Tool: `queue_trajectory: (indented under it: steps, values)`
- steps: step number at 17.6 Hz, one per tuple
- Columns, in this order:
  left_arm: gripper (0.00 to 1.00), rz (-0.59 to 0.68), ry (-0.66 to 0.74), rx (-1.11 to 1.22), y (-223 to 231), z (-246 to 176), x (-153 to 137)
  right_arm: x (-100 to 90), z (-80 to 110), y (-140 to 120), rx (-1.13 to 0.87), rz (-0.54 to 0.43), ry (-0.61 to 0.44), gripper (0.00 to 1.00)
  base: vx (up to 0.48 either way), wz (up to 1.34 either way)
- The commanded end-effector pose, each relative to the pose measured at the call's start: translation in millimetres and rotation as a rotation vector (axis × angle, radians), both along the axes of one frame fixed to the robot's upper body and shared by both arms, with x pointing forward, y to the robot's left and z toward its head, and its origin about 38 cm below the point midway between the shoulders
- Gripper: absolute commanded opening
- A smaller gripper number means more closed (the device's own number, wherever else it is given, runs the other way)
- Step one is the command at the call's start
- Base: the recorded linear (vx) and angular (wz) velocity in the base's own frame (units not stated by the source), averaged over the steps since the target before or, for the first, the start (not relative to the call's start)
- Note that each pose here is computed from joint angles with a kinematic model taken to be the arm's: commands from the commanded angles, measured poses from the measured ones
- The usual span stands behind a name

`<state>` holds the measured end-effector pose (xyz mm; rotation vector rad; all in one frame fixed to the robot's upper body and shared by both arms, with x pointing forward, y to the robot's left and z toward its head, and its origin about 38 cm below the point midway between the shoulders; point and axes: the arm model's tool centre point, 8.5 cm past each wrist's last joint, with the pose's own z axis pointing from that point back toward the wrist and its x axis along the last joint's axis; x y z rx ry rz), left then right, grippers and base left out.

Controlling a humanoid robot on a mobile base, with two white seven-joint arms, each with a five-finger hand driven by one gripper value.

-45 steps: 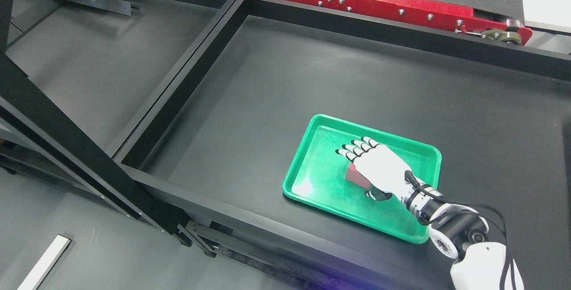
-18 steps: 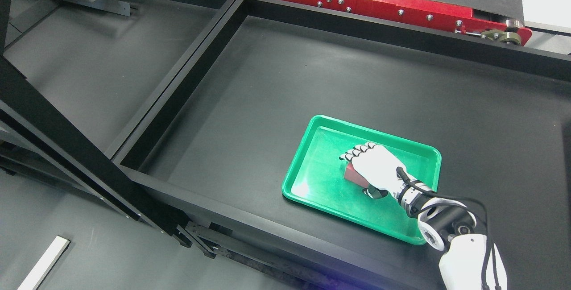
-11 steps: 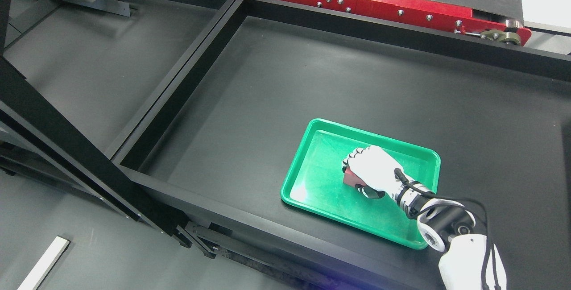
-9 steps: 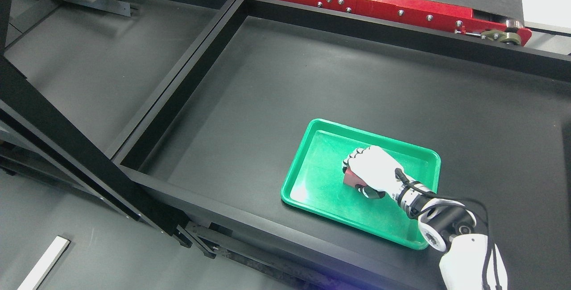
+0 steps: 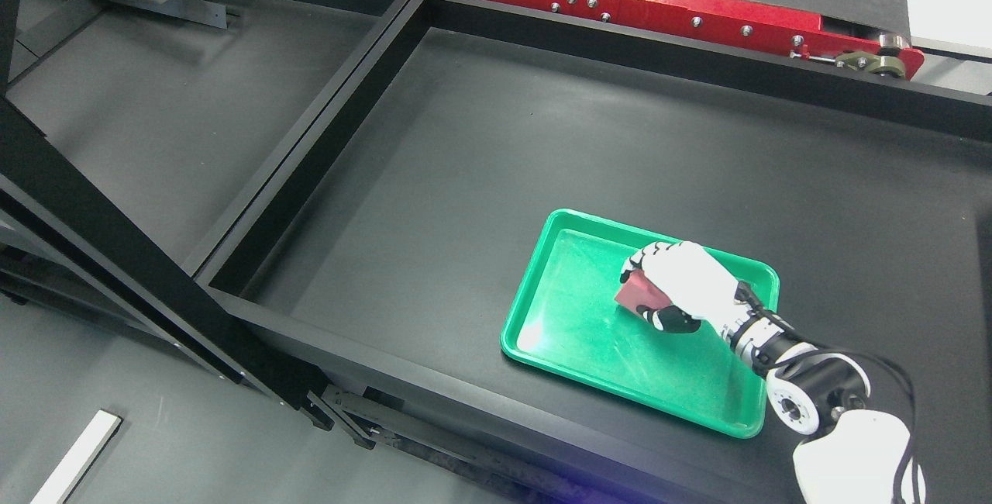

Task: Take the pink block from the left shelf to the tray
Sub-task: 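Lift the pink cube up out of the green tray with the right hand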

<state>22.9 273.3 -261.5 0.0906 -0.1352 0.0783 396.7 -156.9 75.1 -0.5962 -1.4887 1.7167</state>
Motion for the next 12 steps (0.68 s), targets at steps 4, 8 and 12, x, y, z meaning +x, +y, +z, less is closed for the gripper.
queue_trajectory:
  steps: [4,8,12]
  values:
    - [1.0,-0.002,-0.011,0.018,11.3,1.4,7.0,9.5,50.0,-65.9,0.364,-0.268,-0.242,0.01,0.0,0.0]
    - [1.0,-0.002,-0.011,0.018,11.3,1.4,7.0,11.4,54.6,-83.7,0.409,-0.422,-0.339,0.0,0.0,0.0]
    - [1.0,-0.002,-0.011,0.018,11.3,1.4,7.0,13.7,57.7,-97.6,0.425,-0.562,-0.386,0.0,0.0,0.0]
